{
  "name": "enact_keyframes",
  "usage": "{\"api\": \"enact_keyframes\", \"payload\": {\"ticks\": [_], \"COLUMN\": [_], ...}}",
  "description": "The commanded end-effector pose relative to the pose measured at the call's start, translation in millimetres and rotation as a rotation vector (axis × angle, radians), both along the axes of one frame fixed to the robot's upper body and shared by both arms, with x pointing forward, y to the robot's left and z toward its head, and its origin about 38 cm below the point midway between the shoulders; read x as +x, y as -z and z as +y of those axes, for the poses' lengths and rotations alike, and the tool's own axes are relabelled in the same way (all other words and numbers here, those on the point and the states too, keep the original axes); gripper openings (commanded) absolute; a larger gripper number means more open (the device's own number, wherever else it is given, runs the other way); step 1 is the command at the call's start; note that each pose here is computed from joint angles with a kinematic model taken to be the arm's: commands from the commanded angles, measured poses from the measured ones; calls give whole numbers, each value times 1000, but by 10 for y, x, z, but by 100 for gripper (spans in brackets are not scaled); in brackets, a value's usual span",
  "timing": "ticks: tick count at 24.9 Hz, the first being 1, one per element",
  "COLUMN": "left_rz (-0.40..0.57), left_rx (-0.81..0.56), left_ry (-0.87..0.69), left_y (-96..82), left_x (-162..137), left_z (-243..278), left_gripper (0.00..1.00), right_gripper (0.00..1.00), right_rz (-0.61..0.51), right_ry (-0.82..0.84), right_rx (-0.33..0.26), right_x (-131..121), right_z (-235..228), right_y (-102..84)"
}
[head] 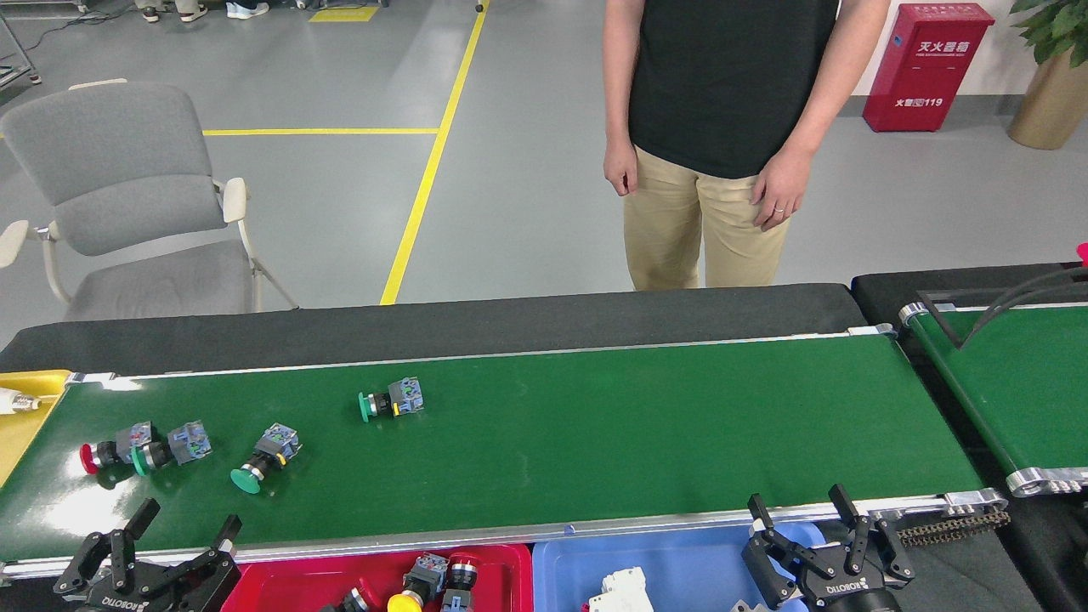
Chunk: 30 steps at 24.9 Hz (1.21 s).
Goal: Pick switch part from conveyor to tray
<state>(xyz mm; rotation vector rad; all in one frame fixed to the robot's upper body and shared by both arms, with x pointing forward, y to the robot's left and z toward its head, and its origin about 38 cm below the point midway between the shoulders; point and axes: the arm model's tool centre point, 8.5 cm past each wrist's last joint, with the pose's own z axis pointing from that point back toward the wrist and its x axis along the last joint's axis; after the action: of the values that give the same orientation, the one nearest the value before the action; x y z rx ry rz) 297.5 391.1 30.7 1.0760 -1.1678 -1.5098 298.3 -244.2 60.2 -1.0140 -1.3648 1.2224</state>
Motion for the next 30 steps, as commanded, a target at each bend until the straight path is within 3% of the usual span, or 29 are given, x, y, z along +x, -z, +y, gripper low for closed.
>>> {"api": "enact_keyframes", "payload": {"ticks": [1, 7, 11, 13, 14, 15, 16, 18, 24, 27, 29, 30], "left_rz": [0, 22, 64, 74, 71, 74, 83, 82, 49, 8, -36, -40], "left_rx": [10, -2, 6, -2, -7, -6, -9, -17, -33, -22, -46, -69], "left_ry": [-2, -130, -156, -154, -147, -137, -125, -126, -97, 47, 224, 276], "left_y": [-28, 19, 77, 112, 122, 132, 169, 180, 139, 18, -139, -149], "left_x": [86, 467, 520, 547, 553, 545, 528, 535, 579, 387, 123, -63], "left_z": [85, 448, 652, 640, 608, 596, 561, 544, 369, 43, -347, -536], "left_gripper": [100, 100, 100, 95, 83, 58, 17, 7, 1, 3, 16, 35], "right_gripper": [99, 99, 99, 99, 99, 99, 99, 99, 99, 99, 99, 99], "right_rz": [-28, -33, -31, -30, -30, -30, -27, -22, -9, -9, -3, -4], "right_ry": [-26, -54, -58, -58, -59, -58, -53, -51, -59, -57, -55, -54], "right_rx": [-7, -1, -5, -7, -3, 3, 8, 10, 4, 6, 6, 6], "right_x": [24, 42, 31, 36, 36, 41, 42, 37, 10, 15, 14, 14], "right_z": [14, 64, 55, 51, 64, 84, 95, 100, 93, 87, 84, 82], "right_y": [-74, -90, -82, -82, -81, -82, -78, -66, -27, -27, -10, -11]}}
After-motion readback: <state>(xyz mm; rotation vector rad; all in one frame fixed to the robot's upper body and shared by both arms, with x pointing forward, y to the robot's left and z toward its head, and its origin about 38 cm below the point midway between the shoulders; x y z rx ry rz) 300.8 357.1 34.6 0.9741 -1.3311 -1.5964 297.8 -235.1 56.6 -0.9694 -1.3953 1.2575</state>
